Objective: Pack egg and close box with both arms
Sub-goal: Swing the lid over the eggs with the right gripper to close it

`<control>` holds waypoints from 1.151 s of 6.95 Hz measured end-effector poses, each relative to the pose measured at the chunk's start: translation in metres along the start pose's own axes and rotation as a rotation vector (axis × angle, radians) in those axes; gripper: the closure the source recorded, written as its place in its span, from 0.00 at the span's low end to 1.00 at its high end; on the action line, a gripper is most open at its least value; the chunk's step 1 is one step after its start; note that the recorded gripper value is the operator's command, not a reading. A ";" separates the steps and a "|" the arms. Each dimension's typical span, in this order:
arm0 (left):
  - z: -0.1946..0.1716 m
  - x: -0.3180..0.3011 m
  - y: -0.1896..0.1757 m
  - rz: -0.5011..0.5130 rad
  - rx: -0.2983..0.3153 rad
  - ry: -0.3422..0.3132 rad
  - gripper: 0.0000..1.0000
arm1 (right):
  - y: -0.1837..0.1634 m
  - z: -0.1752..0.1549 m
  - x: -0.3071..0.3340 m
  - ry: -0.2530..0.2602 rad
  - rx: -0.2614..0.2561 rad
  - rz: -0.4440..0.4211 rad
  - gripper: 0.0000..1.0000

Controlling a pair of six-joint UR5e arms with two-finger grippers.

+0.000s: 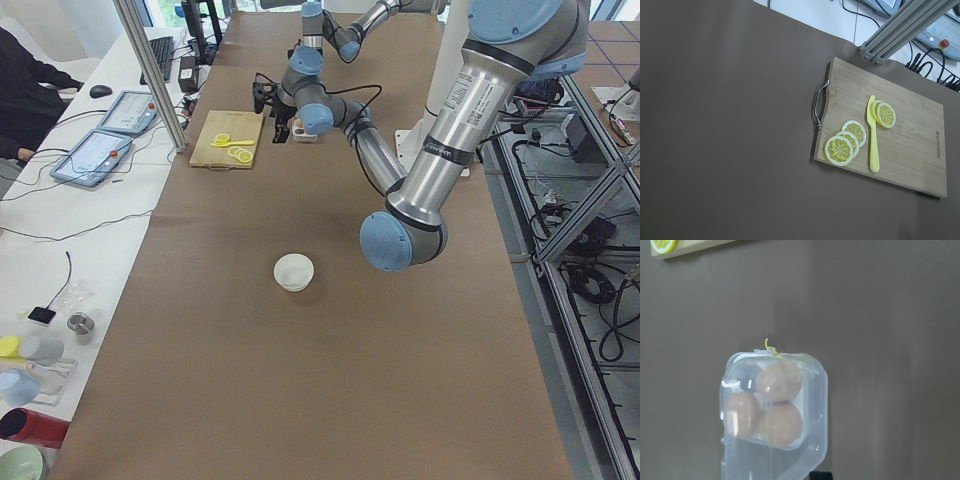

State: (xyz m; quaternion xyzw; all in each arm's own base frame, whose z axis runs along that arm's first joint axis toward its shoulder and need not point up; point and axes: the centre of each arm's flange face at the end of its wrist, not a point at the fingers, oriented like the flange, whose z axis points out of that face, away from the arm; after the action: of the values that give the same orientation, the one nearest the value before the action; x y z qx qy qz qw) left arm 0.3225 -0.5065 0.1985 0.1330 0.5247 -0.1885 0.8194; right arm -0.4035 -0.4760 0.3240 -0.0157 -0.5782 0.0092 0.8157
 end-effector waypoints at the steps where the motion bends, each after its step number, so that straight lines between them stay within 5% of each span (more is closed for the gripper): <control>1: 0.000 0.000 -0.001 -0.001 0.001 -0.001 0.03 | -0.007 0.003 -0.015 -0.008 0.016 0.016 1.00; 6: -0.003 -0.001 -0.004 -0.002 0.007 0.002 0.02 | -0.019 0.027 -0.074 -0.031 0.073 0.027 1.00; 7: -0.006 -0.004 -0.012 -0.010 -0.006 0.000 0.02 | -0.026 0.017 -0.079 -0.037 0.089 0.032 0.74; 8: -0.011 -0.018 -0.023 -0.028 -0.061 -0.009 0.02 | -0.043 -0.002 -0.076 -0.025 0.111 0.058 0.01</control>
State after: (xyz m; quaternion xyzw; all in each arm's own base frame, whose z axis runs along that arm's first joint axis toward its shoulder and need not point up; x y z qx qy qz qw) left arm 0.2965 -0.5199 0.2098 0.0997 0.5285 -0.1846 0.8226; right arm -0.4266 -0.5211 0.2532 0.0128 -0.5862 0.0652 0.8074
